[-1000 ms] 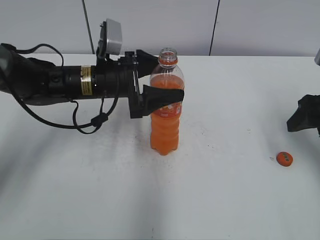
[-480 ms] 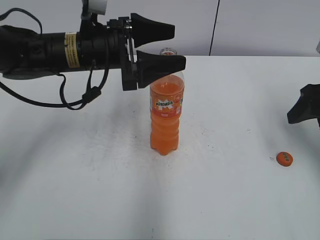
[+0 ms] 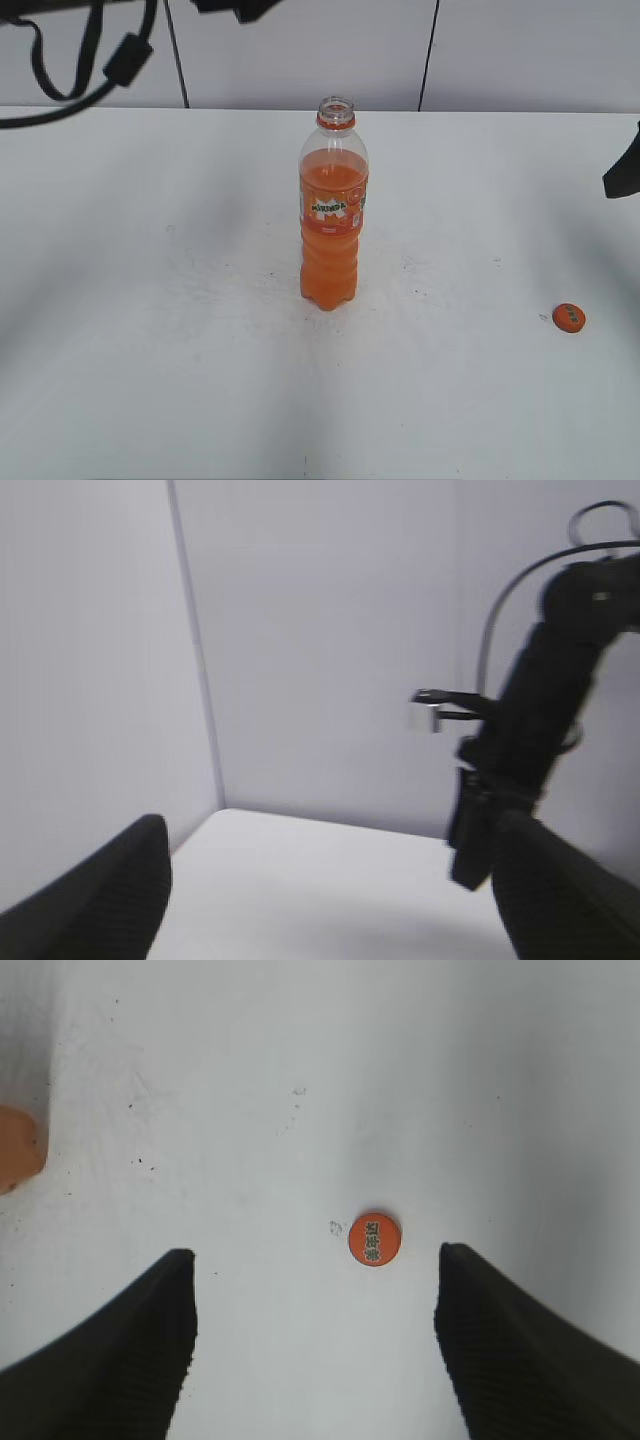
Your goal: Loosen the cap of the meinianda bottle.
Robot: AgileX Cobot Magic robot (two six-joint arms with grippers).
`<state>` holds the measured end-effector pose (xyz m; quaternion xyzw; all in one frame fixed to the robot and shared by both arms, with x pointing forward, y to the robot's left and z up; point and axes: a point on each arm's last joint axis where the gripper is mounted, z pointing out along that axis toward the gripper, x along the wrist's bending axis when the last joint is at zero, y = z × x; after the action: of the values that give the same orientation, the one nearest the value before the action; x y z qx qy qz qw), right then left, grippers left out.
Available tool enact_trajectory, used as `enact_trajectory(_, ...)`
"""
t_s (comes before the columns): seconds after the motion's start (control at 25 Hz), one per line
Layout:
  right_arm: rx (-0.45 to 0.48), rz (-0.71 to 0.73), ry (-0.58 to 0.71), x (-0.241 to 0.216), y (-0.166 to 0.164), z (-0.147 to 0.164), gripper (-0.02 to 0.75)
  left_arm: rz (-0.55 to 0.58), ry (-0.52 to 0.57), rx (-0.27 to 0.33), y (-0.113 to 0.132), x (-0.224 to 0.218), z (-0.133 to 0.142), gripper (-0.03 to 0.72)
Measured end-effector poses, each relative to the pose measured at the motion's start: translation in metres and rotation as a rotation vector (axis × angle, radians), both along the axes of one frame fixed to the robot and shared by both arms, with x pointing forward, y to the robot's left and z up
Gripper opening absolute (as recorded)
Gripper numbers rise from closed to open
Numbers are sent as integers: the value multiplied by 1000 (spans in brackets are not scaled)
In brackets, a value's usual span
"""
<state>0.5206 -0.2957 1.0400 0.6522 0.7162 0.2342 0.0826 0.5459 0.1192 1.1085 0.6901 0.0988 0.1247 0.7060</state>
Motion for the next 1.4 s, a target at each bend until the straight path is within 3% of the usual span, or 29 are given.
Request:
enact_trajectory(0.16,0,12,-12,-9,1,11,556,324,-16,86,23,-3,31,593)
enact_trajectory(0.32,5,22,-8,-16,2,17,556,750,31,207,57,9,35,593)
enact_trajectory(0.44,9,29,5,-19,3,19,556,1090,172,277,87,18,23,591)
enact_trajectory(0.56,11,34,19,-21,4,19,556,1264,340,378,104,16,6,591)
enact_trajectory(0.64,15,35,28,-22,4,19,556,1250,425,474,106,11,-3,591)
enact_trajectory(0.84,16,31,52,-27,4,21,556,1154,651,574,105,0,-21,589)
enact_trajectory(1.12,-72,-10,193,-38,-5,15,556,1176,1049,779,140,-19,-46,588)
enact_trajectory(1.32,-120,1,287,-49,-8,15,556,1135,1199,924,144,-36,-50,580)
enact_trajectory(1.4,-151,3,290,-53,-11,18,556,1094,1208,927,142,-42,-47,563)
